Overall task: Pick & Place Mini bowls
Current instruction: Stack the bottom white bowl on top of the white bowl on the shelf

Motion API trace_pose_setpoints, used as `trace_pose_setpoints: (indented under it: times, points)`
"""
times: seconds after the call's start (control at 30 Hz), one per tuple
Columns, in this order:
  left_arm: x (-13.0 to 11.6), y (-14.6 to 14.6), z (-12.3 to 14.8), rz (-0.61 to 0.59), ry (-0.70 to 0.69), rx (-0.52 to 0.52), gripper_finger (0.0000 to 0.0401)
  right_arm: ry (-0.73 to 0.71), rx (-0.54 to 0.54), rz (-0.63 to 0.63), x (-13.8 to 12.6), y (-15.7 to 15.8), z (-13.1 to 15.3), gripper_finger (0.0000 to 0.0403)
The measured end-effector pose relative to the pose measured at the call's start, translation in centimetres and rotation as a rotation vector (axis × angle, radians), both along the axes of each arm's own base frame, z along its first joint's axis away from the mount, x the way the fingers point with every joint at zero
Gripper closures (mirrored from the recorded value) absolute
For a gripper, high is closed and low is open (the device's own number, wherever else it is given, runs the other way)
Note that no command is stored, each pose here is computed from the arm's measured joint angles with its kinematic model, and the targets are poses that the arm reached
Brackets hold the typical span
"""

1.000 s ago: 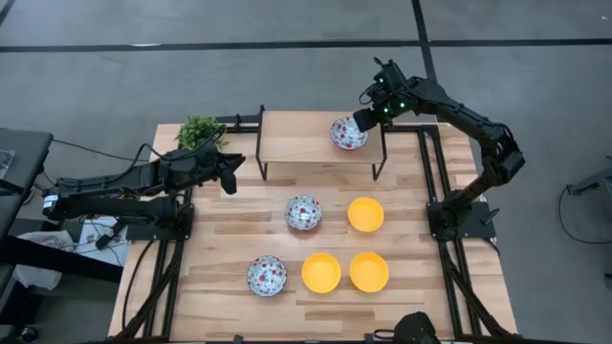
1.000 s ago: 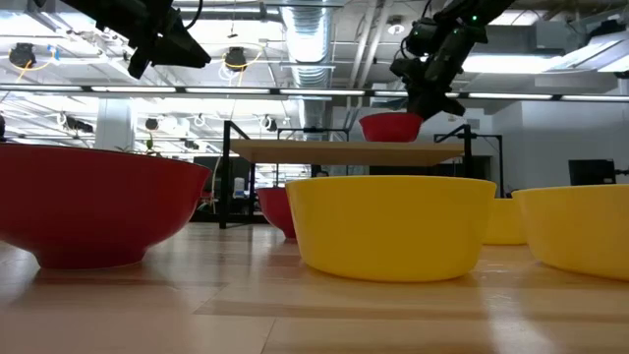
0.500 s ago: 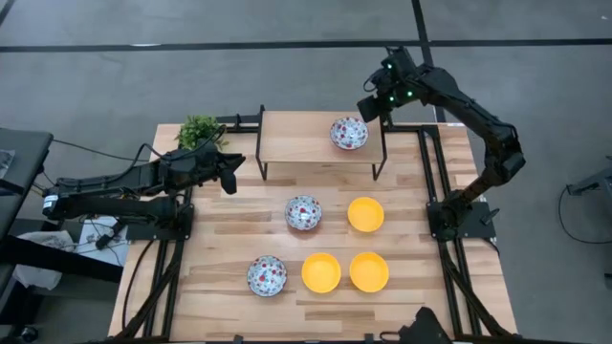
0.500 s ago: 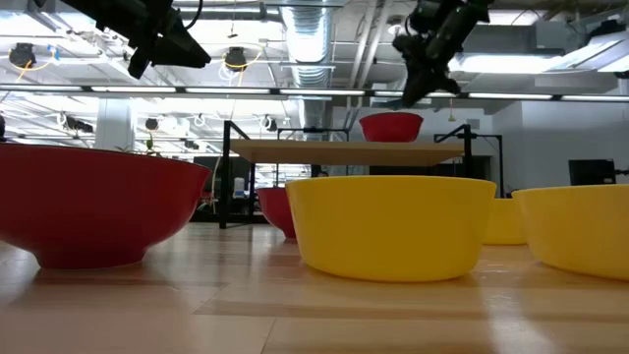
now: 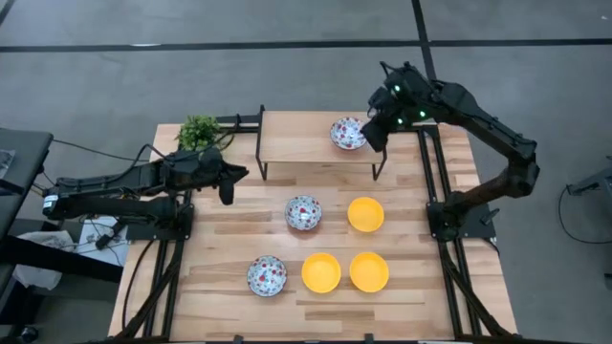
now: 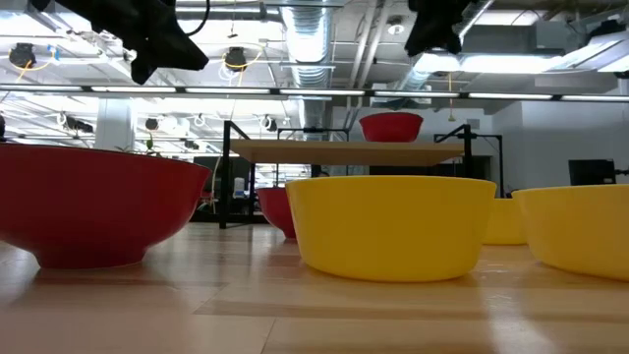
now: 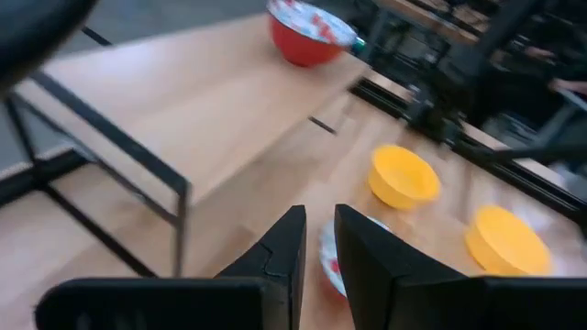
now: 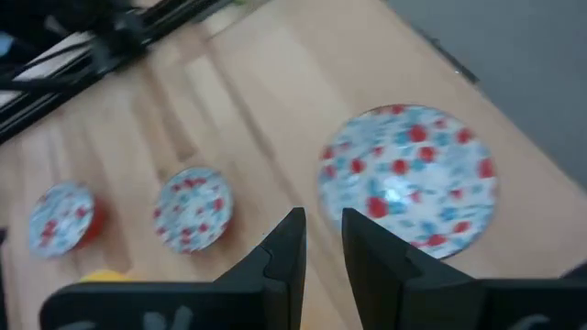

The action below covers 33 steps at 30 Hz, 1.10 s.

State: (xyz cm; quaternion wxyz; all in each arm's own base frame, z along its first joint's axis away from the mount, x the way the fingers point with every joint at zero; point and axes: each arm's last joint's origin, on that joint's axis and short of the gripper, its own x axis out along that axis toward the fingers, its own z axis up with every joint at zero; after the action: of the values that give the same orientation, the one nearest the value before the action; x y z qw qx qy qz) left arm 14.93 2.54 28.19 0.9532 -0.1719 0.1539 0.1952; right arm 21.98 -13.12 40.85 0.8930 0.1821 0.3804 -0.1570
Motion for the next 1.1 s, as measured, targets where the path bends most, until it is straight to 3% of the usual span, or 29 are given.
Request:
trace_pose_setpoints:
  times: [0.43, 0.87, 1.1]
  points:
    - [0.2, -2.1, 0.0, -0.176, -0.013, -0.083, 0.0340, -0.109, -0.020, 0.186, -1.2, 6.3, -0.4, 0.0339]
    - [0.7, -4.0, -0.4, -0.277, 0.005, -0.167, 0.0340, -0.276, 0.033, 0.176, -4.1, 9.0, -4.2, 0.0339]
    - [2.9, -5.8, -2.7, -0.330, 0.157, -0.359, 0.0340, -0.367, 0.008, 0.181, -5.7, 9.6, -6.0, 0.0339]
